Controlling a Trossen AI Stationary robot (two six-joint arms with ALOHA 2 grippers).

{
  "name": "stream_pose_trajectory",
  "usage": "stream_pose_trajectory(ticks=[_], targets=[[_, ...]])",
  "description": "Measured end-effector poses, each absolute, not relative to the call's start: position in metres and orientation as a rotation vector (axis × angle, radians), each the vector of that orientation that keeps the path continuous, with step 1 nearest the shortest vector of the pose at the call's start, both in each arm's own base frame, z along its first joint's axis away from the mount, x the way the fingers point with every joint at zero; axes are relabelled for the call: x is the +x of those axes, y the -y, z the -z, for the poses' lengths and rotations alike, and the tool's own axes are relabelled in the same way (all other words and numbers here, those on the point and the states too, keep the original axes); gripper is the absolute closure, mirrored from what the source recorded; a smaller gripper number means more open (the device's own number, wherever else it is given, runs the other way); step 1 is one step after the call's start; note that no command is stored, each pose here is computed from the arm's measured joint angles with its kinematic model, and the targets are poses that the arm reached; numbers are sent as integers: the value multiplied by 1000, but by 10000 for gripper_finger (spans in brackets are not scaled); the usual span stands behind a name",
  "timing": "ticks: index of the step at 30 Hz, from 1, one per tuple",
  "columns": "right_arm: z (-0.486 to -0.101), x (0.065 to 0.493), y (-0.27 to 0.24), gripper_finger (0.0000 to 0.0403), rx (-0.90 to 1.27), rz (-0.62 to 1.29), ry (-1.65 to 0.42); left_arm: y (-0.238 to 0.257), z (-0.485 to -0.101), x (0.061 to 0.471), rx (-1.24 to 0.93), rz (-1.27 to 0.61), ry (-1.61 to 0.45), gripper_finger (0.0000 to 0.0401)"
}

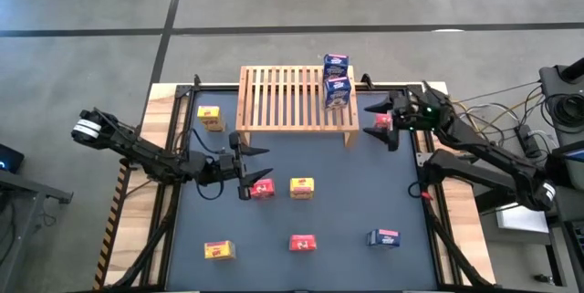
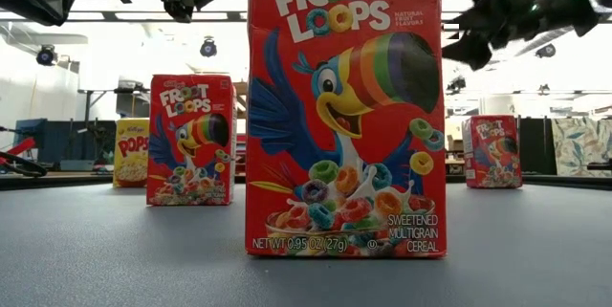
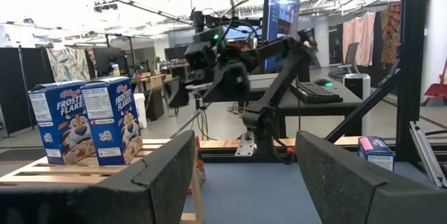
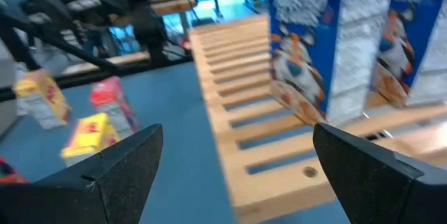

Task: Stack cereal on shelf
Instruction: Put the blue cereal box on the shelf aligned with the other cereal box

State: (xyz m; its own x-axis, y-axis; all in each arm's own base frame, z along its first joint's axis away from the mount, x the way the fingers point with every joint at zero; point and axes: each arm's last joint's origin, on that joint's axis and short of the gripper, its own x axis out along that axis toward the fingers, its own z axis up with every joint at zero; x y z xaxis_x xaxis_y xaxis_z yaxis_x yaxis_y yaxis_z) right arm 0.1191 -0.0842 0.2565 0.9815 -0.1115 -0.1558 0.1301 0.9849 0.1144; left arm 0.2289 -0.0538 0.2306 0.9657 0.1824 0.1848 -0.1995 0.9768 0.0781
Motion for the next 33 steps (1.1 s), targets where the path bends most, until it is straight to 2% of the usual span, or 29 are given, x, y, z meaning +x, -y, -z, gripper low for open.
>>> stream_pose_trajectory(ticks=[11, 25, 33], targets=[[-286, 101, 36, 44, 134, -108, 67, 54, -231, 229, 96, -194, 178, 170], [-283, 115, 19, 44, 136, -253, 30, 54, -231, 229, 41, -189, 189, 170], [-282, 119, 6, 44, 177, -347, 3, 62, -230, 256, 17, -184, 161, 170]])
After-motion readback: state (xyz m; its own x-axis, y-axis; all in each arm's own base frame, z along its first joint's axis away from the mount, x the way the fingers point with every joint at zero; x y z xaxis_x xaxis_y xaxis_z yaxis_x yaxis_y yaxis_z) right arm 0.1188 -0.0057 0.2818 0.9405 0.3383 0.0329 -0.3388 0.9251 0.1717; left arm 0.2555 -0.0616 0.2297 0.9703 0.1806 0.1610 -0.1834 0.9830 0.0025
